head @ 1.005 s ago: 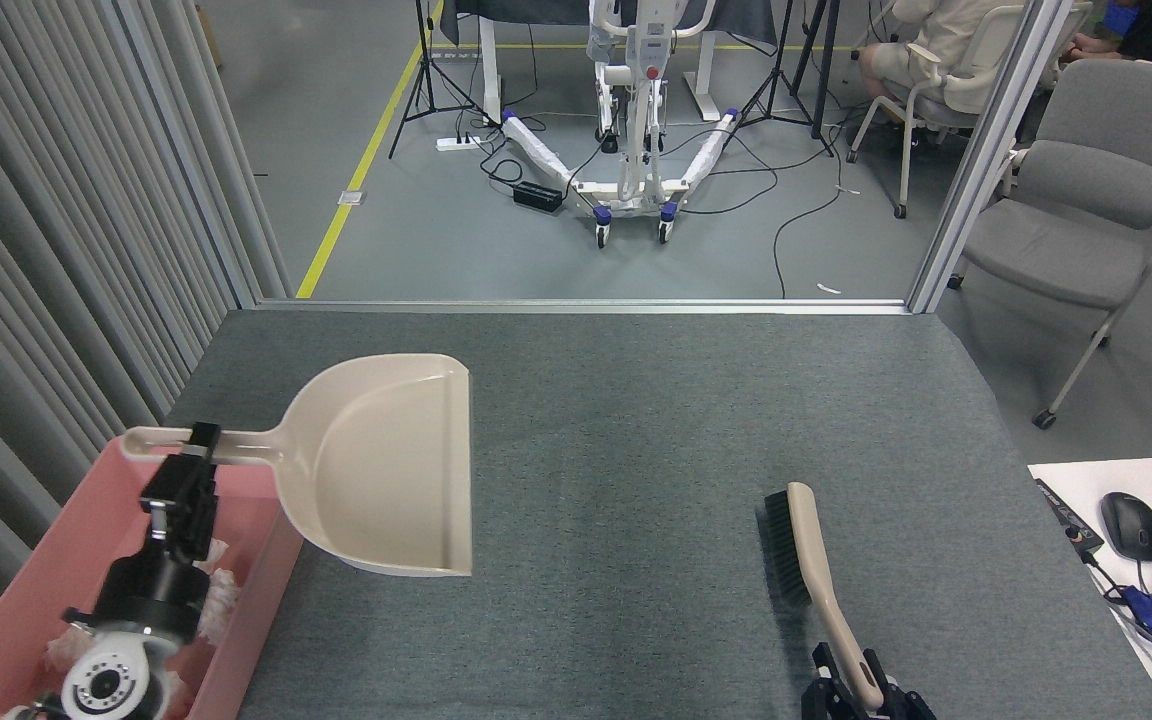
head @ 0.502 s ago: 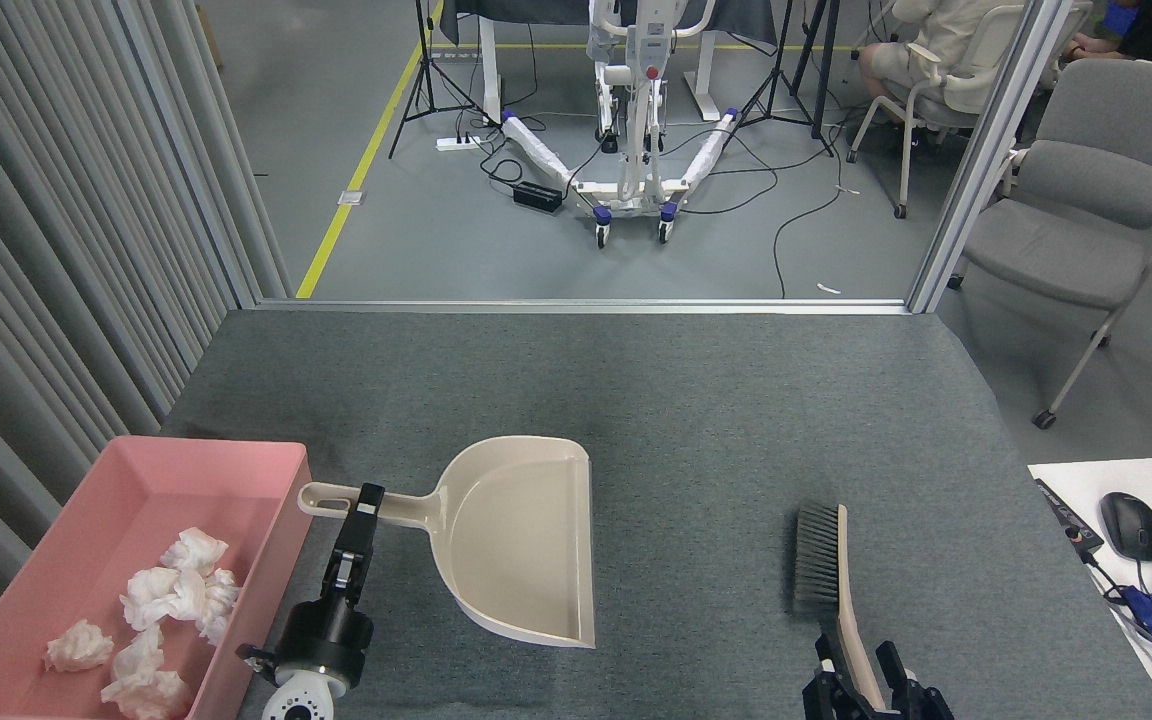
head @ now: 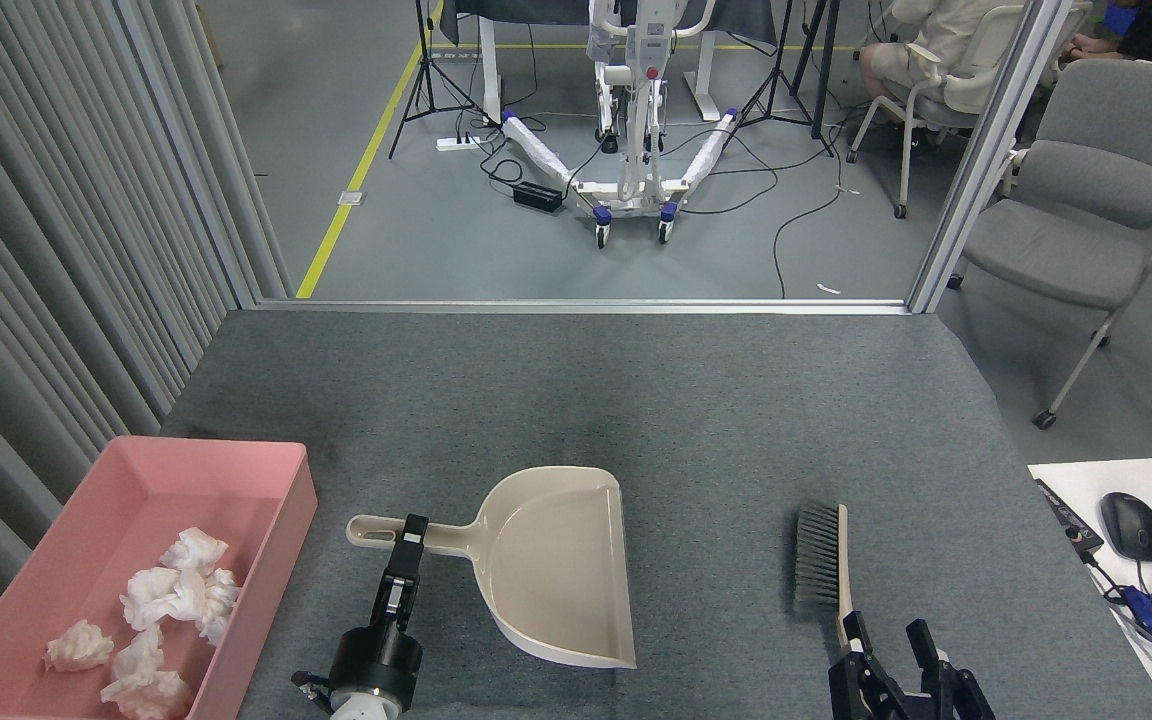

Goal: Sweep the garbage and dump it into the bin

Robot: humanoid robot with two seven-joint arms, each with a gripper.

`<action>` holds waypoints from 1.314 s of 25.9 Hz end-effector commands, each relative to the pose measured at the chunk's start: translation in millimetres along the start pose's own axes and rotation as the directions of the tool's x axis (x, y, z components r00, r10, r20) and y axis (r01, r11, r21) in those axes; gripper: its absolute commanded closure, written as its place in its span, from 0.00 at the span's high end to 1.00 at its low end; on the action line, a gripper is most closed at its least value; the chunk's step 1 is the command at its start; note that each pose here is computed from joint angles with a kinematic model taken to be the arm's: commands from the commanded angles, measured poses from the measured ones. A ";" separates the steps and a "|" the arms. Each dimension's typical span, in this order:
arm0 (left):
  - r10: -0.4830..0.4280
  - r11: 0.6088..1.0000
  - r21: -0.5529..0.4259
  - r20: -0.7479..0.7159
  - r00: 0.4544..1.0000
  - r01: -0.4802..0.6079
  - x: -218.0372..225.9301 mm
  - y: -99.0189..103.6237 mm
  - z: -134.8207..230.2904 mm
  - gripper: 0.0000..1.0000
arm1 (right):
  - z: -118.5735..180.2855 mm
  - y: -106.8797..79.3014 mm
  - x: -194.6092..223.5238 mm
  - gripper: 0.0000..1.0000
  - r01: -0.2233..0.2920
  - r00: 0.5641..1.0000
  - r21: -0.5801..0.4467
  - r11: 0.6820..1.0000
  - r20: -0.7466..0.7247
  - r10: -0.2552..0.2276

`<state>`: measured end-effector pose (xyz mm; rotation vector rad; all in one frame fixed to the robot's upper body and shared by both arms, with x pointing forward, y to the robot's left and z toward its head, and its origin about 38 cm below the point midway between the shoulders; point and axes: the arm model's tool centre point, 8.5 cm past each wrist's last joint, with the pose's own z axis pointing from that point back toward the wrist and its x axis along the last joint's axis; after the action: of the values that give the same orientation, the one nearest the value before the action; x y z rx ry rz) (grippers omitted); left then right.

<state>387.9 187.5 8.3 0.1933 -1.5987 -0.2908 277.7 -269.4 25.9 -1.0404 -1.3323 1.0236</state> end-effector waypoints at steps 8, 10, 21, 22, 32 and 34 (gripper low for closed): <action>0.005 1.000 0.003 -0.041 0.999 -0.005 -17.5 -6.5 4.1 0.07 | -1.5 -17.2 -5.0 0.98 -0.039 0.999 -0.033 0.999 0.021 0.040; 0.005 1.000 0.005 -0.043 0.999 -0.005 -18.0 -5.6 3.2 0.21 | -2.2 -21.7 -8.9 0.98 -0.046 0.999 -0.042 0.998 0.019 0.047; -0.004 1.000 0.007 -0.058 0.998 0.004 -18.8 -1.5 0.2 0.86 | -2.5 -31.1 -15.0 0.98 -0.110 0.994 -0.066 0.992 0.011 0.111; -0.005 1.000 0.009 -0.062 0.998 0.005 -19.4 -0.7 0.2 0.92 | -2.2 -31.6 -14.5 0.98 -0.119 0.993 -0.067 0.991 0.013 0.120; -0.027 0.999 0.035 -0.108 0.994 0.031 -29.3 2.0 19.0 0.99 | 0.3 -35.8 -26.1 0.98 -0.151 0.988 -0.072 0.986 -0.027 0.150; -0.049 0.998 0.037 -0.120 0.992 0.053 -30.1 7.9 24.8 0.99 | 2.5 -38.6 -34.8 0.98 -0.162 0.986 -0.072 0.984 -0.050 0.158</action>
<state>371.9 200.4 -19.6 0.2535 -1.4950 -0.2762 276.9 -304.7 54.4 -1.2194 -1.2934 1.0787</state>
